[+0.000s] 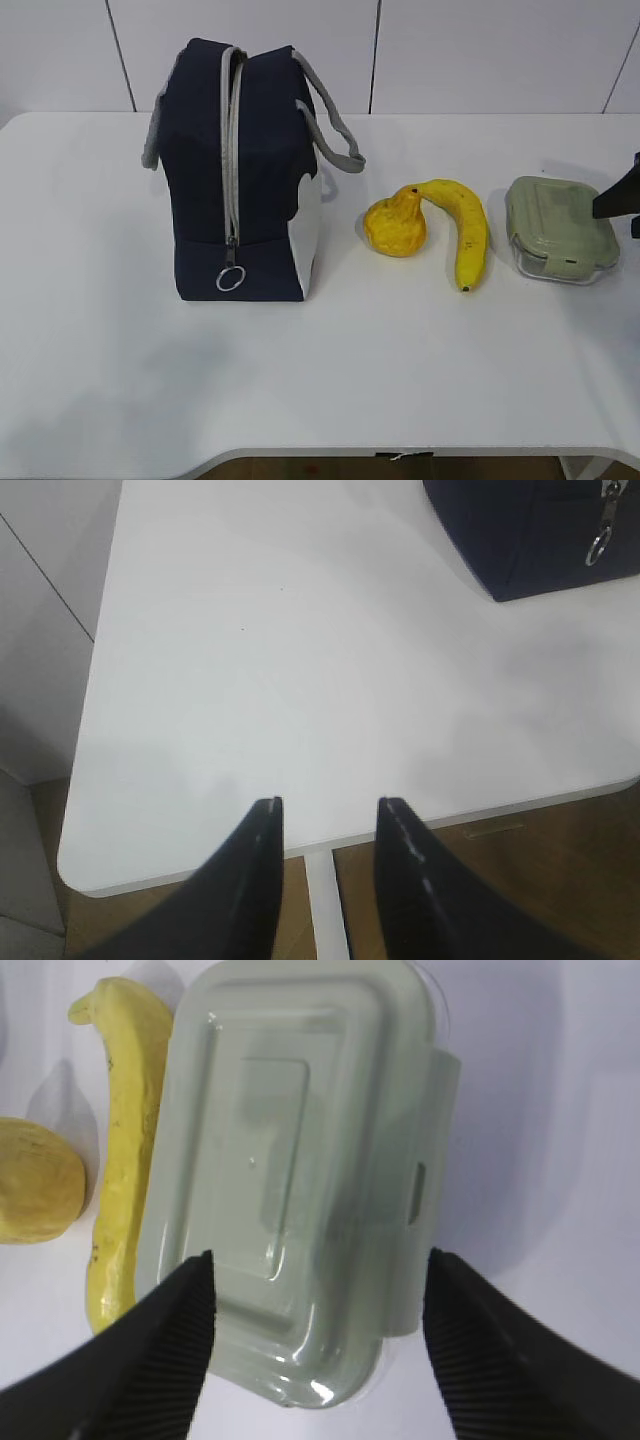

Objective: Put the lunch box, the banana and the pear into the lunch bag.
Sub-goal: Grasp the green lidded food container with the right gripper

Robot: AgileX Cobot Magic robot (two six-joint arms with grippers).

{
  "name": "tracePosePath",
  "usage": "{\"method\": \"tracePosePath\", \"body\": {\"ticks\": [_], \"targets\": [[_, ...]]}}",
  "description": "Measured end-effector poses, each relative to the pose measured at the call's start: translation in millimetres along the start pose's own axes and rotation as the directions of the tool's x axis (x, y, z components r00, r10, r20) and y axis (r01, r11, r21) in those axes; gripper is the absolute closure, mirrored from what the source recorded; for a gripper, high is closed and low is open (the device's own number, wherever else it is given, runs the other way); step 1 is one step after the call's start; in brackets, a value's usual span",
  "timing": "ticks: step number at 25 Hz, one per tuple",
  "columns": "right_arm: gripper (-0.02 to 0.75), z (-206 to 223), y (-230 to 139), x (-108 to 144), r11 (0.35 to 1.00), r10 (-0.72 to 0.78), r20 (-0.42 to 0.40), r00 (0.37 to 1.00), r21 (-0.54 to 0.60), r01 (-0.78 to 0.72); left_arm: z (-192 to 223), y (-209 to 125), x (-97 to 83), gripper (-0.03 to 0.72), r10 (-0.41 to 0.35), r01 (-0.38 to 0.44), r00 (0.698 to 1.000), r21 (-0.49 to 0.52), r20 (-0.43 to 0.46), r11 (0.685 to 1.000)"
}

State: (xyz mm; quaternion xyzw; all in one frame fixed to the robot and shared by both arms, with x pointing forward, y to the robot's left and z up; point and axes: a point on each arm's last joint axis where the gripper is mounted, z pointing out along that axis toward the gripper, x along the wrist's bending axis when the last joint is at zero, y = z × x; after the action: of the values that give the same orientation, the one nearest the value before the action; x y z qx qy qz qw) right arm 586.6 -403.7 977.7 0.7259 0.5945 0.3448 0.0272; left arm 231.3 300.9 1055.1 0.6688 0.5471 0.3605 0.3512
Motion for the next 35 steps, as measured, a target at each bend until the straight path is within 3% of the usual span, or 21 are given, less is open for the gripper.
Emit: {"method": "tracePosePath", "body": {"ticks": [10, 16, 25, 35], "targets": [[0.191, 24.6, -1.0, -16.9, 0.997, 0.019, -0.005, 1.0, 0.076, -0.018, 0.0, 0.0, -0.3, 0.448, -0.001, 0.001, 1.0, -0.001, 0.006, 1.0], [0.19, 24.6, 11.3, -17.3, 0.998, 0.004, -0.015, 1.0, 0.067, -0.003, 0.0, 0.1, -0.5, 0.448, -0.002, 0.002, 1.0, -0.001, 0.008, 1.0], [0.19, 38.8, 15.9, -23.6, 0.992, 0.029, -0.076, 0.997, 0.127, -0.019, 0.0, 0.1, -0.7, 0.448, -0.002, 0.002, 1.0, -0.001, 0.009, 1.0], [0.19, 30.8, 18.4, -40.3, 0.991, 0.074, -0.08, 0.994, 0.114, -0.064, 0.0, 0.1, -0.8, 0.447, -0.003, 0.003, 1.0, -0.001, 0.011, 1.0]]}}
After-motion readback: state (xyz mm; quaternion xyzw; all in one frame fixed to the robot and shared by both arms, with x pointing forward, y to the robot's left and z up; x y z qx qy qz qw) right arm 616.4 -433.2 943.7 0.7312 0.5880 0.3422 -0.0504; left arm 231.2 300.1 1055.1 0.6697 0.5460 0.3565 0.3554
